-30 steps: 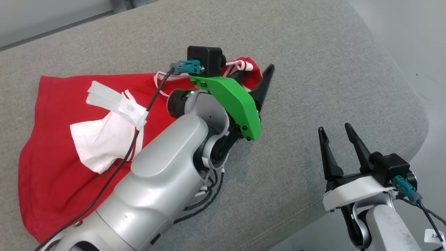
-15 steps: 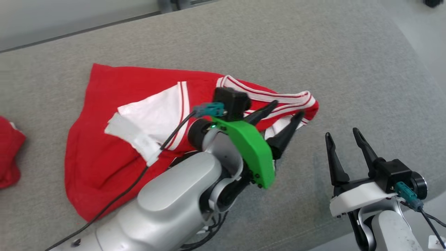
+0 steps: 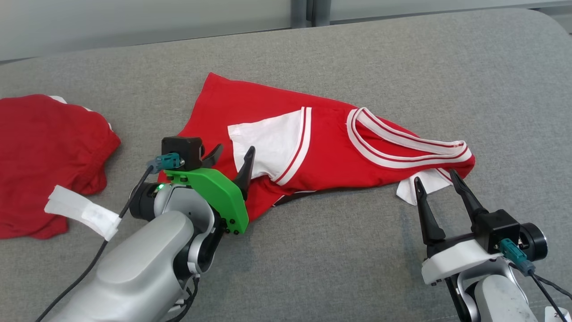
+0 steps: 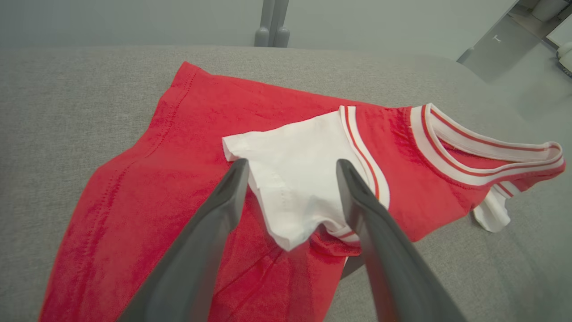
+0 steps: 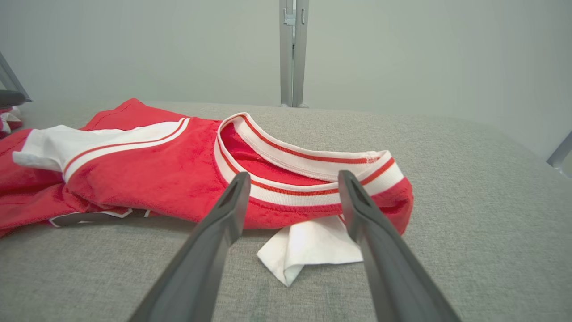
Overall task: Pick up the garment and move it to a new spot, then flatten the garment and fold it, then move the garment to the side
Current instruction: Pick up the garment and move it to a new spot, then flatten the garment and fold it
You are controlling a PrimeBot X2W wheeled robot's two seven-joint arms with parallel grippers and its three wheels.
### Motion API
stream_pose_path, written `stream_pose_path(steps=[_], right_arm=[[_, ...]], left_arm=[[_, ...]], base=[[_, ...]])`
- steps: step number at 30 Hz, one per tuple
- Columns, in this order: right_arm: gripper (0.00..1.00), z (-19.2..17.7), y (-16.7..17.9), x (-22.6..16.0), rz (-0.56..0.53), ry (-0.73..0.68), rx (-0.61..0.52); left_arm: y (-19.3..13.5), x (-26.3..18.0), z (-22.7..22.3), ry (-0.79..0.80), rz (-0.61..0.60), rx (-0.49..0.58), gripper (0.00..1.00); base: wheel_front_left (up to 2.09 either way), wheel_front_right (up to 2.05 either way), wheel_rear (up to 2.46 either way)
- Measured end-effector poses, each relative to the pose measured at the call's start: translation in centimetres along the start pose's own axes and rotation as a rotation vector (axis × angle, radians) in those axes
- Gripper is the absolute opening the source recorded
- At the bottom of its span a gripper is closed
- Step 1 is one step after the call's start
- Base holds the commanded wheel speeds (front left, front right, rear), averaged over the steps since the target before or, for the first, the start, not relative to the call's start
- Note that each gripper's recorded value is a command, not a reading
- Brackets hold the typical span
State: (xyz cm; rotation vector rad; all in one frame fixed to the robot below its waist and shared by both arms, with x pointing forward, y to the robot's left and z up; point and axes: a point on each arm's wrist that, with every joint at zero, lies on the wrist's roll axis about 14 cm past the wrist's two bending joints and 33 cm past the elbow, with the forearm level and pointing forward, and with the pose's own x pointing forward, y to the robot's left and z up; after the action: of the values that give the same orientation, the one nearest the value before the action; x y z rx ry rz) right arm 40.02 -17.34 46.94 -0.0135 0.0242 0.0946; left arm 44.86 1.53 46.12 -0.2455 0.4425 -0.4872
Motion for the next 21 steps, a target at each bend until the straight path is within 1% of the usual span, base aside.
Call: stream_pose_path(steps=[3, 5, 9, 14, 16, 17, 18, 19, 21], right_arm=[[1.00, 0.4, 0.6, 0.2, 0.019, -0.011, -0.003], [1.00, 0.4, 0.7, 0.1, 0.021, -0.012, -0.007], [1.00, 0.2, 0.5, -0.1, 0.017, -0.005, -0.010], [1.00, 0.1, -0.1, -0.6, -0.002, 0.001, -0.007], [1.00, 0.1, -0.7, -0.9, -0.021, 0.002, -0.009], [1.00, 0.1, -0.9, -1.1, -0.029, 0.004, -0.010], [1.00, 0.1, -1.2, -1.3, -0.038, 0.005, -0.011], [1.00, 0.0, -1.5, -1.5, -0.047, 0.007, -0.011], [1.00, 0.0, -2.1, -1.9, -0.069, 0.010, -0.009]], left_arm=[[1.0, -0.6, -0.4, 0.025, 0.029, -0.040, 1.00], [1.0, -0.6, -1.0, 0.055, 0.024, -0.053, 1.00], [0.7, 0.1, -2.6, 0.127, 0.018, -0.117, 1.00], [1.3, 1.2, -3.8, 0.188, 0.033, -0.129, 1.00], [1.2, 1.8, -4.2, 0.206, 0.021, -0.112, 1.00], [0.8, 2.0, -4.2, 0.214, 0.008, -0.110, 0.80], [0.2, 2.3, -4.2, 0.214, -0.017, -0.116, 0.05], [-0.7, 2.6, -4.0, 0.207, -0.047, -0.122, 0.00], [-3.0, 3.0, -3.5, 0.198, -0.126, -0.108, 0.00]], base=[[0.00, 0.00, 0.00], [0.00, 0.00, 0.00], [0.00, 0.00, 0.00], [0.00, 0.00, 0.00], [0.00, 0.00, 0.00], [0.00, 0.00, 0.00], [0.00, 0.00, 0.00], [0.00, 0.00, 0.00], [0.00, 0.00, 0.00]])
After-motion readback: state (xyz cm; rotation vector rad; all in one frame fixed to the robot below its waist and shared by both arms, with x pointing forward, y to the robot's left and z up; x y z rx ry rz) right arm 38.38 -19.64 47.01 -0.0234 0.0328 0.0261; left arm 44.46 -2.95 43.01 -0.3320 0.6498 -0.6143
